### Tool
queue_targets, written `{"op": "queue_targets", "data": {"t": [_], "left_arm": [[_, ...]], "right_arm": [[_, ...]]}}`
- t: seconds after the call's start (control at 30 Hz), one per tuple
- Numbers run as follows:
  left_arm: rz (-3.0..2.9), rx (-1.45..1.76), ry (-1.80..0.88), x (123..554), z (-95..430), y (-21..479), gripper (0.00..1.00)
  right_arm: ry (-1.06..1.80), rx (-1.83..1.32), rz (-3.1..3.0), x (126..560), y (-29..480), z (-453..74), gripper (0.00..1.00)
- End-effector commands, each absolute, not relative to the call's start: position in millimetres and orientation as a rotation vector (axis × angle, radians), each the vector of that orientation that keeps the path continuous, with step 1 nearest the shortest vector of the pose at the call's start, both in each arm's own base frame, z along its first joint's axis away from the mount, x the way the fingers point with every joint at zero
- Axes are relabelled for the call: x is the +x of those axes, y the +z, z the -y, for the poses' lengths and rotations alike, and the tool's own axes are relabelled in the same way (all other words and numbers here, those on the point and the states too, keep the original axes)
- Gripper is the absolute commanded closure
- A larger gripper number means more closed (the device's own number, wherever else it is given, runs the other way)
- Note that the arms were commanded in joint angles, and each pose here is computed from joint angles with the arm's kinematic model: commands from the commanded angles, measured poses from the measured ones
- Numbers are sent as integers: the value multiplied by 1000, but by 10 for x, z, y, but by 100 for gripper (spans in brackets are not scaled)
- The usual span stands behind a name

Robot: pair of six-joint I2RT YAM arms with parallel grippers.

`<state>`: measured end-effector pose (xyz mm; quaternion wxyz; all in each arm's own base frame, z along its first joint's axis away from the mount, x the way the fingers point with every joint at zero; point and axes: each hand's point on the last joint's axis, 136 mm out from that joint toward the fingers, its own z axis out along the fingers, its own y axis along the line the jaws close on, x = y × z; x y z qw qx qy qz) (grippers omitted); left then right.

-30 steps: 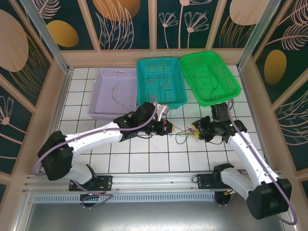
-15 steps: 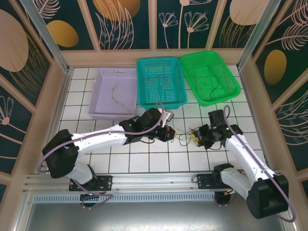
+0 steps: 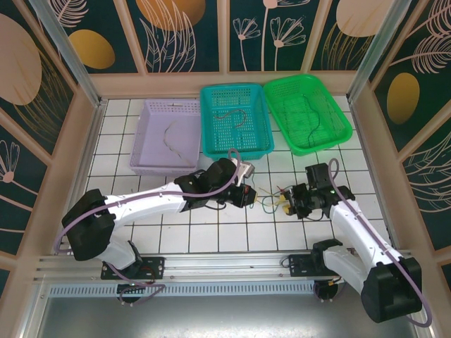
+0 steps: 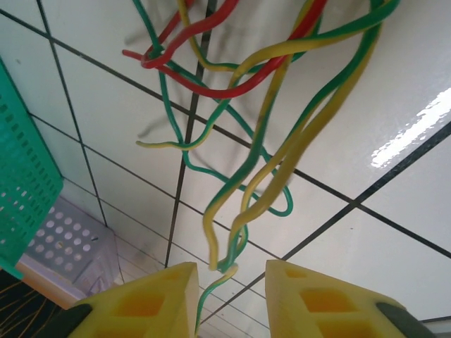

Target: Untangle the cables

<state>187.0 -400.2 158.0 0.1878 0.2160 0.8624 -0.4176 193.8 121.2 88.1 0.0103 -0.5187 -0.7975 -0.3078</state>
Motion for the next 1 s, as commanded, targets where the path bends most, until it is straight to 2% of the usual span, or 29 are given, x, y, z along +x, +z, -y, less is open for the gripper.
{"op": "queue_targets", "data": {"t": [0.0,0.1,0.23,0.37,0.47,0.6,0.73,0.97], "left_arm": [[-2441,636,-1118,1860,3973,1479,100],[-2439,615,-1042,1938,3918,1516,100],[-2436,605,-939,2009,3800,1542,100],[-2447,622,-911,1990,3748,1516,100],[-2453,620,-907,1986,3733,1493,100],[-2451,617,-909,1994,3747,1507,100],[-2450,617,-900,2010,3752,1514,100],[-2450,604,-885,2004,3701,1531,100]], "right_arm": [[-942,-1647,2504,1959,973,-1148,61],[-906,-1659,2524,1924,899,-1011,53],[-857,-1694,2585,1980,793,-710,54],[-633,-1585,2802,2125,796,-404,55],[-520,-1368,3017,2361,885,-355,54],[-265,-857,3231,2532,837,-603,43],[-72,-371,3244,2476,591,-946,35],[66,-69,3196,2333,321,-1215,29]]}}
